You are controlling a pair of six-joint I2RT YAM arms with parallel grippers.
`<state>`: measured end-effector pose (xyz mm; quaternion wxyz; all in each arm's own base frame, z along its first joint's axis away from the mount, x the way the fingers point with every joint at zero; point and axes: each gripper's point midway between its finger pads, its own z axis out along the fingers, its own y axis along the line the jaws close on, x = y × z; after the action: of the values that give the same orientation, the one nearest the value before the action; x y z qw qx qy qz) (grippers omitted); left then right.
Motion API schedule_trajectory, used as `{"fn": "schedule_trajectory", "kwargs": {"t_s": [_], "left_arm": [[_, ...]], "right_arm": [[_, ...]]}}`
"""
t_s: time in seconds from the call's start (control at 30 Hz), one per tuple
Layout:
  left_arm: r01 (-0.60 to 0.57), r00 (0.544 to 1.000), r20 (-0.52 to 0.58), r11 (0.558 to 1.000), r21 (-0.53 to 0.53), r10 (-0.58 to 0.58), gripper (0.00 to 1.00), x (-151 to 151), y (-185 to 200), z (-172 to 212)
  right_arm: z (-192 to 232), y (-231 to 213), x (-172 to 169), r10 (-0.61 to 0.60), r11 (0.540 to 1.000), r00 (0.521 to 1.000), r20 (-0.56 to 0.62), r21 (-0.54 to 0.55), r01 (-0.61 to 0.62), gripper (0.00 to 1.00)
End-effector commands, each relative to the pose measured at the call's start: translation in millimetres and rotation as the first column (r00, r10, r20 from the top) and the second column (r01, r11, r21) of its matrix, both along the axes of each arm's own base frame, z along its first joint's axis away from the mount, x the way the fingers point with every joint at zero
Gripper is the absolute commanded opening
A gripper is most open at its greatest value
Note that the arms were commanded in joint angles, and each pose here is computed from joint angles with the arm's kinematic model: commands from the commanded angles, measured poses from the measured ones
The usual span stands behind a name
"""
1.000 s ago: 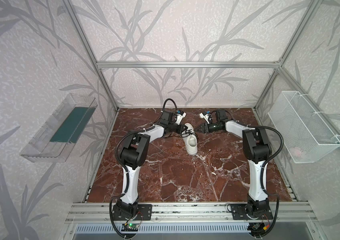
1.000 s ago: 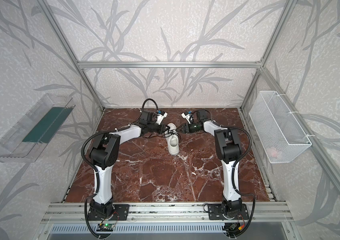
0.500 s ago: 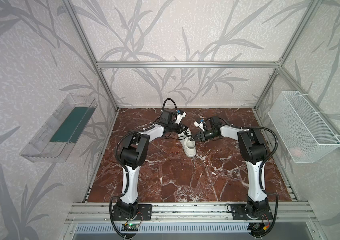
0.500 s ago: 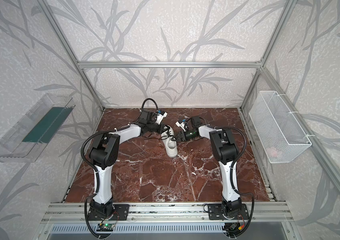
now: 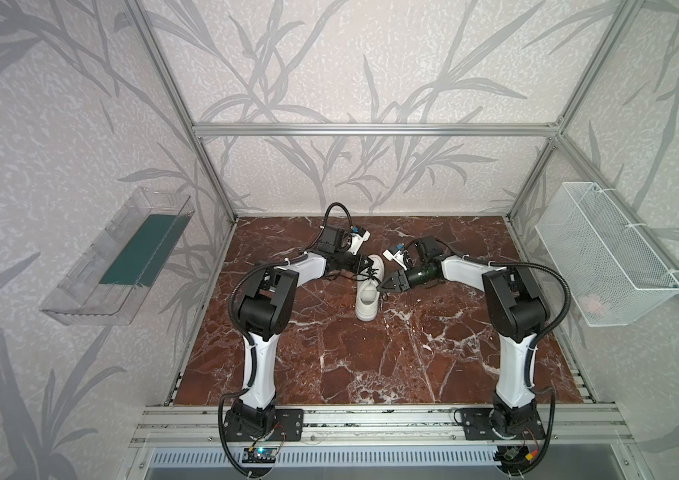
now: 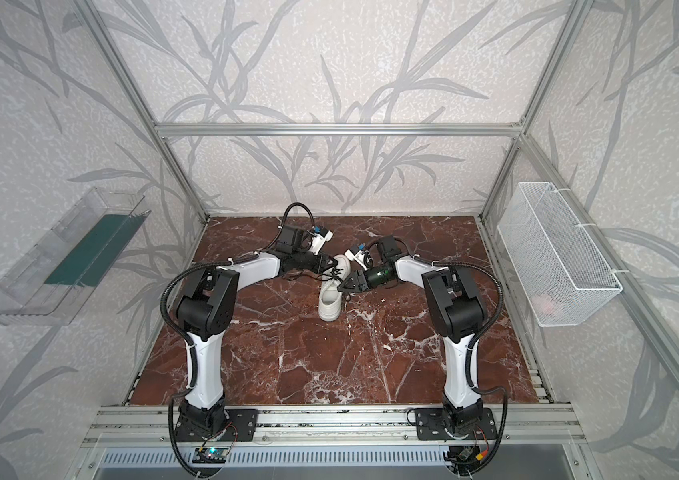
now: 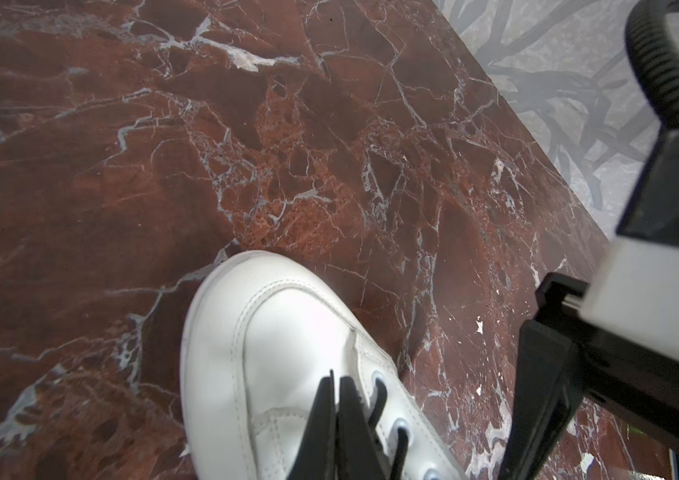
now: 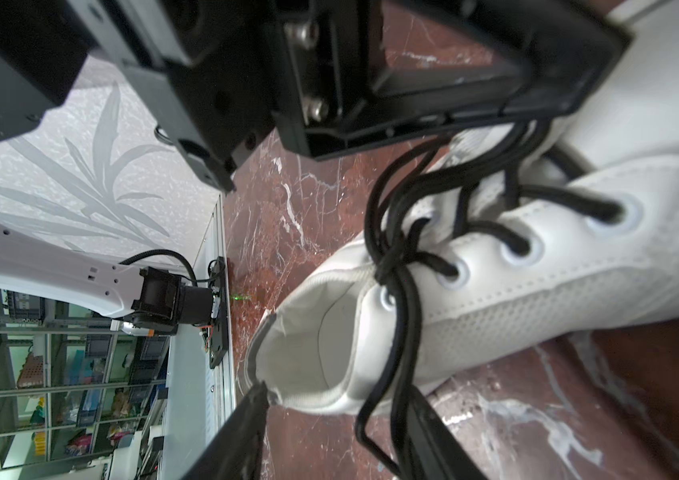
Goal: Tie the shoes
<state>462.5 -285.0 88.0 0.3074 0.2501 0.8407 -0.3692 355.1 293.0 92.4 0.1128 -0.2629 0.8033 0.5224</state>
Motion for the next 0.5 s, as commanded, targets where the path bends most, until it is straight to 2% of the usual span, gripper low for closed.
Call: {"fn": "schedule_trajectory", "kwargs": {"t_s": [0.0, 0.13, 0.47], "left_arm": [[0.008, 0.999, 0.043, 1.000, -0.023, -0.007, 0.00, -3.4, 1.7, 28.5], [0.010, 0.999, 0.042, 1.000, -0.020, -0.009, 0.00, -3.6, 1.8, 29.7], [0.006, 0.999, 0.035, 1.000, -0.017, -0.005, 0.00, -3.0, 2.0, 27.2]], "right_arm": [[13.6, -8.0, 9.5, -0.015, 0.999, 0.990, 0.140, -0.040, 0.021, 0.53], [9.8, -3.7, 15.5, 0.017, 0.999, 0.988, 0.152, -0.034, -0.012, 0.50], [0.2, 5.1, 26.3, 0.051, 0.999, 0.987, 0.154, -0.010, -0.050, 0.36]]}}
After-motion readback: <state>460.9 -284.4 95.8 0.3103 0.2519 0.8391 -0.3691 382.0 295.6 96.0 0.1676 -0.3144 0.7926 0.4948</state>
